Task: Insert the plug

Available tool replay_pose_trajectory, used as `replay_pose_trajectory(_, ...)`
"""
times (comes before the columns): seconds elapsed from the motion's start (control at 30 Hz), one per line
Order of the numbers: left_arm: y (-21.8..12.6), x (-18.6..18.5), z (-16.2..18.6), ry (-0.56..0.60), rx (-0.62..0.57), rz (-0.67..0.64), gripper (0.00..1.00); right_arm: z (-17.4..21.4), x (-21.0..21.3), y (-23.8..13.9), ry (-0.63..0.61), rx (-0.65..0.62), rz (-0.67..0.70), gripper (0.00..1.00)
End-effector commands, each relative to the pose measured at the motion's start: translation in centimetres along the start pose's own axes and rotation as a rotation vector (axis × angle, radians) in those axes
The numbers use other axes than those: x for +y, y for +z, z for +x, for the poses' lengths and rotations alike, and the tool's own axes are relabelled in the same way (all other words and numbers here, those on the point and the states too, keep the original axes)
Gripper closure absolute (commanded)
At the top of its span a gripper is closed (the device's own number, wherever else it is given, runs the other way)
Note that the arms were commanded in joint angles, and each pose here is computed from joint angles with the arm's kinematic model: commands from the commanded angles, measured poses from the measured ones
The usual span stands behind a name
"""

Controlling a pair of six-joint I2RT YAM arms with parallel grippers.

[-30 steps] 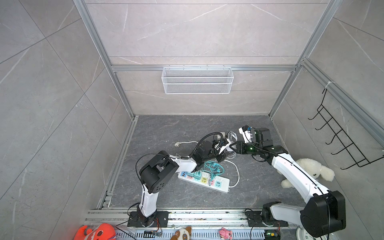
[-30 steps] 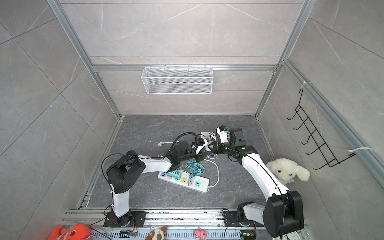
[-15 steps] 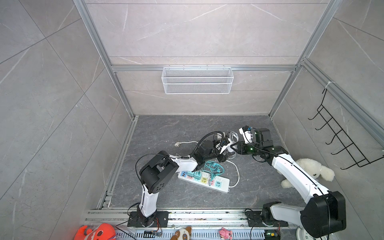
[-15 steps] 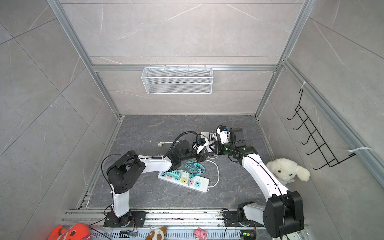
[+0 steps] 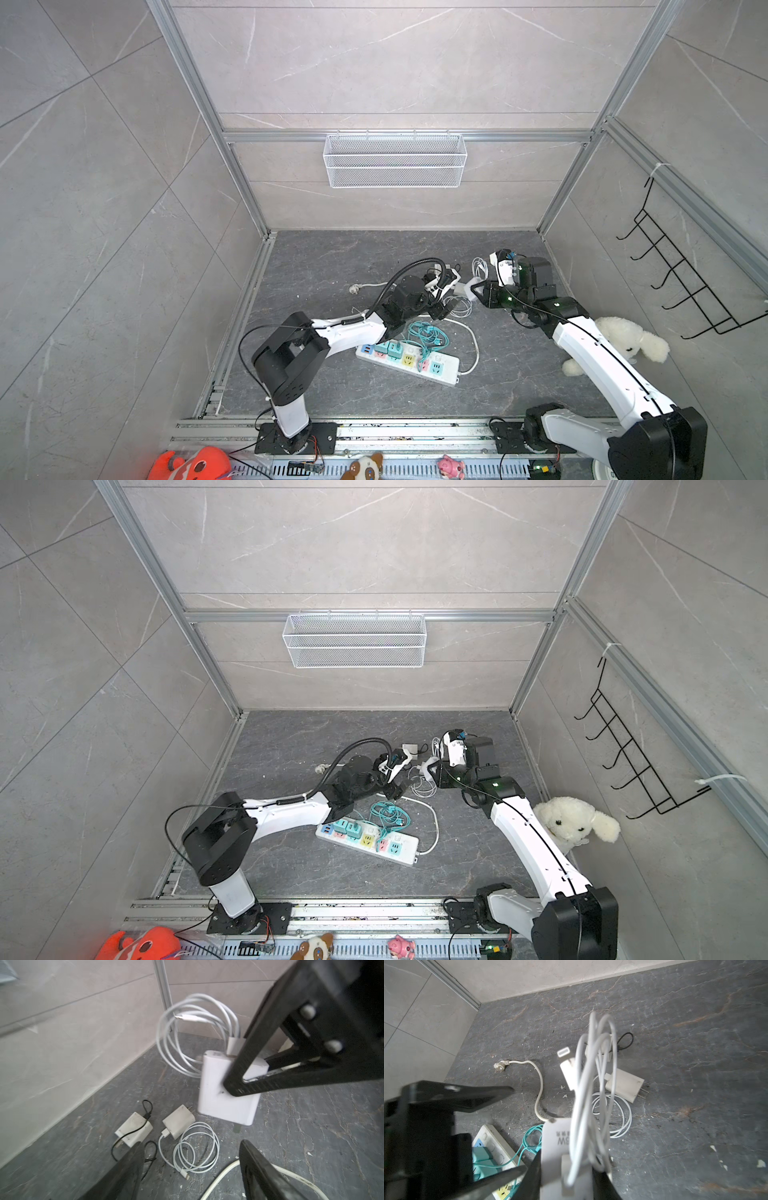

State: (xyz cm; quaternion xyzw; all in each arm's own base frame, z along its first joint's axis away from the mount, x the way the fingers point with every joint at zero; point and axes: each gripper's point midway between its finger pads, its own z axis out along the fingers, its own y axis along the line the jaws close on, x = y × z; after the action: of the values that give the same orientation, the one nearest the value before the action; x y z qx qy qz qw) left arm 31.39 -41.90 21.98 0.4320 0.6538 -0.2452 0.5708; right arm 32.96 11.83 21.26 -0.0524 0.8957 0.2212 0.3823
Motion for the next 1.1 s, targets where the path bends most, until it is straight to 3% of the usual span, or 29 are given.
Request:
replay_pose_trajectory(0.0,-3.3,2.9,-1.2,-0.029,0.049,-0.163,0.29,-1.2,-0.7,-2.2,-0.011,-0.057,0.086,0.89)
replay_pose_trajectory(0.2,-7.6,3.4,1.5,-0.144,0.219,-0.282,0.33,0.0,-3.1,-5.1,0.017,-0.067,0.259,0.89)
replay_pose_trajectory(0.33,-10.1,2.2,4.0,-0.115,0.348,-0.338,0.34,2.0,-4.1,-7.1,0.038,-0.056,0.346,0.9)
replay_pose_trajectory(0.47,-12.5,0.8,6.2,-0.091,0.438,-0.366,0.37,4.4,-2.7,-7.4,0.054,-0.037,0.301,0.92)
replay_pose_trajectory(0.67,-14.7,-2.3,7.2,-0.097,0.477,-0.327,0.43,8.0,-0.3,-5.4,0.022,0.046,0.24,0.92)
replay_pose_trajectory(0.87,-16.1,-4.7,7.7,-0.073,0.502,-0.307,0.47,7.6,3.4,-2.7,-0.043,0.074,0.162,0.92)
replay_pose_trajectory(1.07,-17.8,-6.3,8.7,-0.049,0.546,-0.319,0.49,5.7,4.7,-0.6,-0.126,0.084,0.198,0.93)
